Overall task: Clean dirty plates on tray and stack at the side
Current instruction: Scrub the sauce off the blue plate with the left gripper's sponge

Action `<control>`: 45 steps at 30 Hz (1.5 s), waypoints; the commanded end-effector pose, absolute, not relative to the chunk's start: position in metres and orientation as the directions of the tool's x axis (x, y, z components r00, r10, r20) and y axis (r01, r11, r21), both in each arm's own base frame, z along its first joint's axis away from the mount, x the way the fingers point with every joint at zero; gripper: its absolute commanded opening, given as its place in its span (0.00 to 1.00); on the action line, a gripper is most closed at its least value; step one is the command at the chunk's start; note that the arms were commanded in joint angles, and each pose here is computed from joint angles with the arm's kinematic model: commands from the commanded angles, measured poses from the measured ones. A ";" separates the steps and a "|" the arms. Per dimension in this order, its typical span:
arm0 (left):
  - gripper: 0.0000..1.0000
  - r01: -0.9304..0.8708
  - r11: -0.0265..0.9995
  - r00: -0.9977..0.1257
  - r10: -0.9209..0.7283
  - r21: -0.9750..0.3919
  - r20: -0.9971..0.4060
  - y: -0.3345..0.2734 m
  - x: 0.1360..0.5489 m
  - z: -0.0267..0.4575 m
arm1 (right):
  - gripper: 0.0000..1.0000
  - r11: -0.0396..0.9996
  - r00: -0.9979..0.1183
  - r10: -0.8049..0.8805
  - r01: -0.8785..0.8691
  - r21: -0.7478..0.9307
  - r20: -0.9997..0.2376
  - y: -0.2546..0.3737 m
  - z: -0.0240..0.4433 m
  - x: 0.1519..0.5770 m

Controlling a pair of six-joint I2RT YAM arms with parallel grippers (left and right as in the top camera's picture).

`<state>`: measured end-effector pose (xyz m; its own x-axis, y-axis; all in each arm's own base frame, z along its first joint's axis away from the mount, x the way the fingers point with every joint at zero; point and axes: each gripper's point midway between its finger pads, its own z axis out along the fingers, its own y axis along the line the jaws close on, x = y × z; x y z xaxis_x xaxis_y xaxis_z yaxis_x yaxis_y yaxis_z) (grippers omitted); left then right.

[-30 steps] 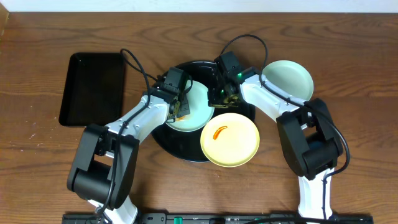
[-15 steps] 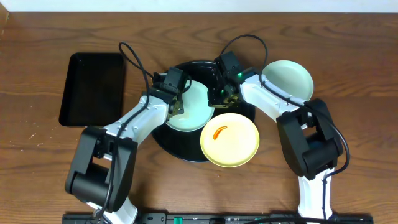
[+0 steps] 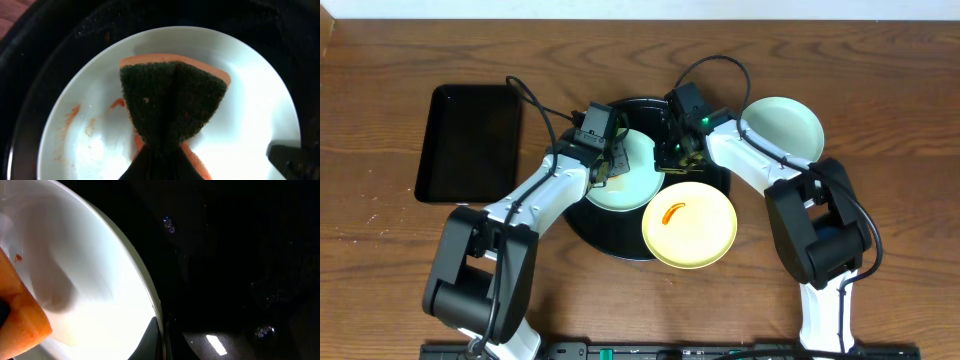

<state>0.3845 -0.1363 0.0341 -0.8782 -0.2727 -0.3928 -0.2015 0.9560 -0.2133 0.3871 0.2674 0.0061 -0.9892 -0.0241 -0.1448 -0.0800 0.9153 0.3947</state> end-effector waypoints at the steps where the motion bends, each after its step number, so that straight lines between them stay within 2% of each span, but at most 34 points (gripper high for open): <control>1: 0.09 -0.238 0.940 -0.874 -0.317 -0.244 -0.368 -0.143 0.388 0.026 | 0.01 0.930 -0.993 -0.002 -0.045 0.365 -0.118 0.258 -0.007 0.386; 13: 0.10 -0.174 0.955 -0.883 -0.259 -0.240 -0.391 -0.168 0.391 0.010 | 0.01 0.930 -0.993 -0.002 -0.045 0.365 -0.117 0.258 -0.007 0.386; 20: 0.09 -0.205 0.971 -0.871 -0.238 -0.121 -0.431 -0.133 0.397 0.005 | 0.01 0.931 -0.993 -0.006 -0.047 0.363 -0.114 0.258 -0.008 0.385; 25: 0.09 -0.174 0.982 -0.886 -0.189 -0.074 -0.424 -0.115 0.398 0.002 | 0.01 0.931 -0.994 -0.007 -0.048 0.362 -0.114 0.258 -0.008 0.384; 34: 0.10 -0.236 0.971 -0.900 -0.200 0.047 -0.387 -0.070 0.388 -0.003 | 0.01 0.933 -0.994 -0.007 -0.045 0.358 -0.106 0.257 -0.008 0.383; 40: 0.09 -0.236 0.970 -0.905 -0.196 0.063 -0.378 -0.058 0.386 0.001 | 0.01 0.936 -0.994 -0.006 -0.044 0.349 -0.111 0.256 -0.009 0.383; 45: 0.09 -0.200 0.978 -0.893 -0.158 0.056 -0.421 -0.060 0.390 0.024 | 0.01 0.938 -0.994 -0.004 -0.043 0.343 -0.114 0.255 -0.009 0.384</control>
<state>0.3902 -0.0841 0.0121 -0.9047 -0.1764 -0.3879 -0.1813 0.9831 -0.0243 0.3858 0.2662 0.0054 -0.9901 -0.0226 -0.1385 -0.0754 0.9181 0.3892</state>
